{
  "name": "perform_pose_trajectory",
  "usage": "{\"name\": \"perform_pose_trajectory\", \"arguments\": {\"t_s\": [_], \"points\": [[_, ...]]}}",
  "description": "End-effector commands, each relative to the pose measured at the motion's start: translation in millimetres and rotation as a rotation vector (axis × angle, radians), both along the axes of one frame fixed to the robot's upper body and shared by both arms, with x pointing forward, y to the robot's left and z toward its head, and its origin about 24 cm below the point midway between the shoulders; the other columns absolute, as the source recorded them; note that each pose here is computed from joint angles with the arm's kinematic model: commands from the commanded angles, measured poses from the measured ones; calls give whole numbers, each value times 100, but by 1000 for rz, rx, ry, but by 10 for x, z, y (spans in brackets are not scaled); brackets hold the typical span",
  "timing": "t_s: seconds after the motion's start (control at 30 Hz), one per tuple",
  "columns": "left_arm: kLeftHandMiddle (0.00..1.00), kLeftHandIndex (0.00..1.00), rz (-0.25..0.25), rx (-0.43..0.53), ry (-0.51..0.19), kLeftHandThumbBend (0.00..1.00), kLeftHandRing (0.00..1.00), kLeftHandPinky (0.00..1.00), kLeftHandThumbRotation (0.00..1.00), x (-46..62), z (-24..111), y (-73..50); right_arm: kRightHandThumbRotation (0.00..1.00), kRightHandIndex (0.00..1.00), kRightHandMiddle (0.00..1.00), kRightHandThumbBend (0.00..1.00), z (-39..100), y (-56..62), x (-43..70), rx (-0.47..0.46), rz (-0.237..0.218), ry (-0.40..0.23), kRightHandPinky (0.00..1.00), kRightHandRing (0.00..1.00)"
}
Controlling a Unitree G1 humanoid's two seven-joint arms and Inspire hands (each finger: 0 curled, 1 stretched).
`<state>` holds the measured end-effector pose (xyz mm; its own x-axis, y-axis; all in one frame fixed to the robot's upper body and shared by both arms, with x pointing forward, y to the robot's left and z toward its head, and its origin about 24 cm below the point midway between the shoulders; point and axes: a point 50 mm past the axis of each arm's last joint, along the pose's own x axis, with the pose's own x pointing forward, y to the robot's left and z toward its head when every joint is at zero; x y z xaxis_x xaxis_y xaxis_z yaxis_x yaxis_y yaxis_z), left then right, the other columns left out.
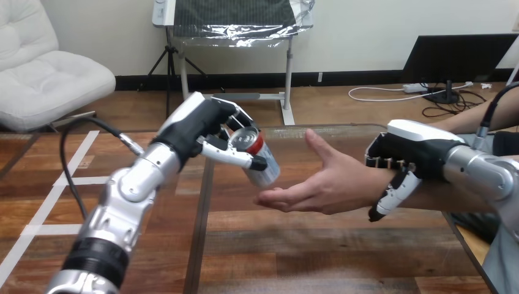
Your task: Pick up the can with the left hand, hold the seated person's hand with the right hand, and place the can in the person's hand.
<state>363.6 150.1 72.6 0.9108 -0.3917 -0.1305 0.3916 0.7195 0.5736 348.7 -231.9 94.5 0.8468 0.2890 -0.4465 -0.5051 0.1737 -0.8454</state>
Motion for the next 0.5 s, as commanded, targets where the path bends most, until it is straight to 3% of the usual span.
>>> {"name": "perform_pose_trajectory", "arguments": {"t_s": [0.0,0.47], "points": [[40,44,-53,-44,-187,65,33,28,0,223,533,-281,4,36,37,87,398,255,183,41,56,-134,26,31],[40,44,-90,-66,-161,64,35,30,0,267,502,-523,3,37,35,86,417,398,195,73,81,-138,24,29]]}}
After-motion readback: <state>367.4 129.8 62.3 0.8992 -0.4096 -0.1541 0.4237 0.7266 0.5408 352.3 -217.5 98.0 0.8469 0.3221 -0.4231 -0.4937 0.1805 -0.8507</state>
